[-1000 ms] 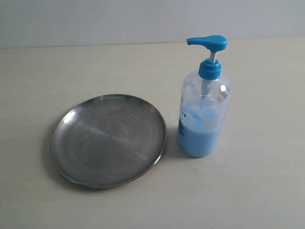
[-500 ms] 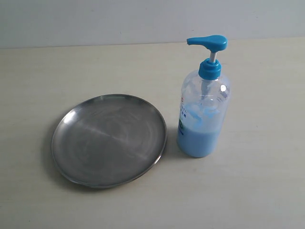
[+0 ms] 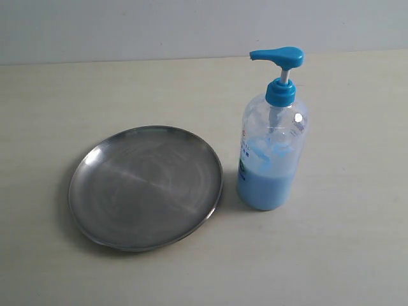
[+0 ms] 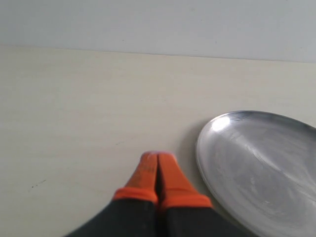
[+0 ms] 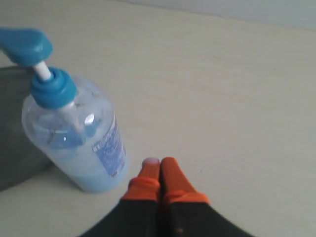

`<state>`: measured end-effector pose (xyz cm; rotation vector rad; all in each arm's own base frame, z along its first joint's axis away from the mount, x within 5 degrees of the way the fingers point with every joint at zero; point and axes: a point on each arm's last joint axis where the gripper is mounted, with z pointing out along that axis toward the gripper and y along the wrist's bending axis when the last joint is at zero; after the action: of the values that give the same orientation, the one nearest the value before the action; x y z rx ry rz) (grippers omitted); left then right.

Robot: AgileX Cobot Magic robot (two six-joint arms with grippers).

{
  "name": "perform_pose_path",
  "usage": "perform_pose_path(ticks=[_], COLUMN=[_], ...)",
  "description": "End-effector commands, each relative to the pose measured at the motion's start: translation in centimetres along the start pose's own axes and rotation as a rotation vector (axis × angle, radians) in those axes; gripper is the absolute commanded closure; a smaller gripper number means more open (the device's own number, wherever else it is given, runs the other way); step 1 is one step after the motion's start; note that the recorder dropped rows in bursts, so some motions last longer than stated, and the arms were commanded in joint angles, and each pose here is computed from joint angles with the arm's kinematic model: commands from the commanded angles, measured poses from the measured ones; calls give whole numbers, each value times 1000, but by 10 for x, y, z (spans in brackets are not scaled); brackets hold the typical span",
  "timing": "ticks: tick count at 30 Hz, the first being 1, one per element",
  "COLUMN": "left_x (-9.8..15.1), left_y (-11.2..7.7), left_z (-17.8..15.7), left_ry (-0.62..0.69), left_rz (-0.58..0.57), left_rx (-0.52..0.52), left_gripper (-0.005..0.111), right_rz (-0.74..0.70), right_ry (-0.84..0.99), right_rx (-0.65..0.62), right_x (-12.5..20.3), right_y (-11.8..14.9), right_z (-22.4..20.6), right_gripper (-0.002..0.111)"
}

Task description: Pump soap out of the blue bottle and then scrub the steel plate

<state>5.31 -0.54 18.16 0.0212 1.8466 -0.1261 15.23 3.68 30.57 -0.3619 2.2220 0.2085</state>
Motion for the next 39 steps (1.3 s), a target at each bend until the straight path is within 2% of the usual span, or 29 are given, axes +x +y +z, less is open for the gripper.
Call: perform_pose_path(ticks=[1, 6, 13, 19, 23, 26, 32, 34, 39], left_x=[0, 0, 0, 0, 0, 0, 0, 0, 0], left_y=[0, 0, 0, 0, 0, 0, 0, 0, 0], left_z=[0, 0, 0, 0, 0, 0, 0, 0, 0], left_ry=[-8, -8, -8, -8, -8, -8, -8, -8, -8], left_rz=[-2, -2, -2, -2, -2, -2, -2, -2, -2], left_rx=[6, 6, 6, 6, 6, 6, 6, 6, 6], left_gripper=[107, 107, 107, 107, 107, 107, 107, 107, 107], right_rz=[-46, -99, -197, -192, -79, -83, -139, -38, -35], right_ry=[58, 74, 225, 409, 294, 219, 111, 101, 110], right_rx=[10, -13, -8, -65, -82, -97, -41, -21, -42], right_x=[20, 29, 38, 58, 80, 94, 91, 91, 92], right_y=[5, 14, 28, 60, 67, 64, 57, 55, 57], right_z=[15, 21, 37, 85, 104, 106, 108, 108, 108], right_gripper=[108, 108, 108, 108, 108, 108, 108, 108, 108])
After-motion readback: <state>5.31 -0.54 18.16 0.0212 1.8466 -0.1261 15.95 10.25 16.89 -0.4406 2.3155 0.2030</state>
